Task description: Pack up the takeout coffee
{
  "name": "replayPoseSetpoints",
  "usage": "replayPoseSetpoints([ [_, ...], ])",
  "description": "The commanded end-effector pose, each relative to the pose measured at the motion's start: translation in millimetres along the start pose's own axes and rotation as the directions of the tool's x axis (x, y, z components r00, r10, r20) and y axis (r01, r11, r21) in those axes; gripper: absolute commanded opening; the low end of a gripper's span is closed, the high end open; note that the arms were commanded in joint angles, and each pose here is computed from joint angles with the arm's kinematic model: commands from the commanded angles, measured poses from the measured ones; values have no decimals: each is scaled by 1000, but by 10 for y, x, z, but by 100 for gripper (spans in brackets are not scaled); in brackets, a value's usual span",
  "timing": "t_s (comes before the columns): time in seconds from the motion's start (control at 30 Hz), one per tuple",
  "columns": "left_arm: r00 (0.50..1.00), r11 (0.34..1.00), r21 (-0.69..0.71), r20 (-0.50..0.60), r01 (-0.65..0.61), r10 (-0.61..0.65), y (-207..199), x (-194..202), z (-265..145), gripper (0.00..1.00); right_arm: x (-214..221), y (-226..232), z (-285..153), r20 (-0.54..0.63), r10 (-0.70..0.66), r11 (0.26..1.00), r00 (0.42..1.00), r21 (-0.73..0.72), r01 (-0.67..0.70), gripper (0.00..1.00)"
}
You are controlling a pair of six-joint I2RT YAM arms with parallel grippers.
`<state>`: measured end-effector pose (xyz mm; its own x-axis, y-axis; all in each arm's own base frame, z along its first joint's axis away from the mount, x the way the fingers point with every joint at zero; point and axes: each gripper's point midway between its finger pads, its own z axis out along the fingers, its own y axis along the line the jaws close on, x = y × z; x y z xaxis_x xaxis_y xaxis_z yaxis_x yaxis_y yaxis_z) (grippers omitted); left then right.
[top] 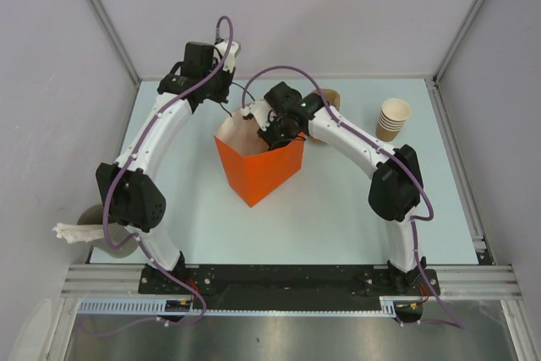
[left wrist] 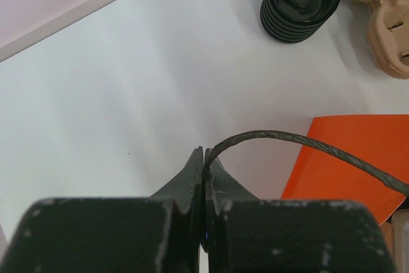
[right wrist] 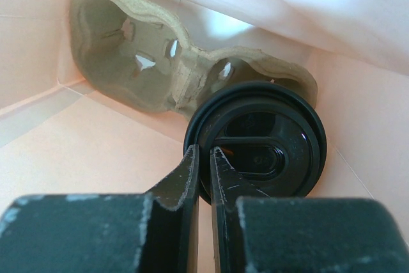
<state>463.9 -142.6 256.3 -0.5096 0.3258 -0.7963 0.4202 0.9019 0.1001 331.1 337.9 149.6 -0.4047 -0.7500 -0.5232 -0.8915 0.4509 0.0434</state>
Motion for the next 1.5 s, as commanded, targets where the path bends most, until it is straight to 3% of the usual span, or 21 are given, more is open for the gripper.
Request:
replayPoseSetpoints([
  [0.0, 999, 1000, -8, 54, -4, 4, 5, -197, -115, 0, -90, 10, -155, 46, -14, 1000, 999, 8, 14, 0],
  [1.47, 999, 1000, 5, 43, -2, 2, -14, -185, -65, 0, 57, -158, 34, 26, -11, 999, 1000, 30, 10, 0],
])
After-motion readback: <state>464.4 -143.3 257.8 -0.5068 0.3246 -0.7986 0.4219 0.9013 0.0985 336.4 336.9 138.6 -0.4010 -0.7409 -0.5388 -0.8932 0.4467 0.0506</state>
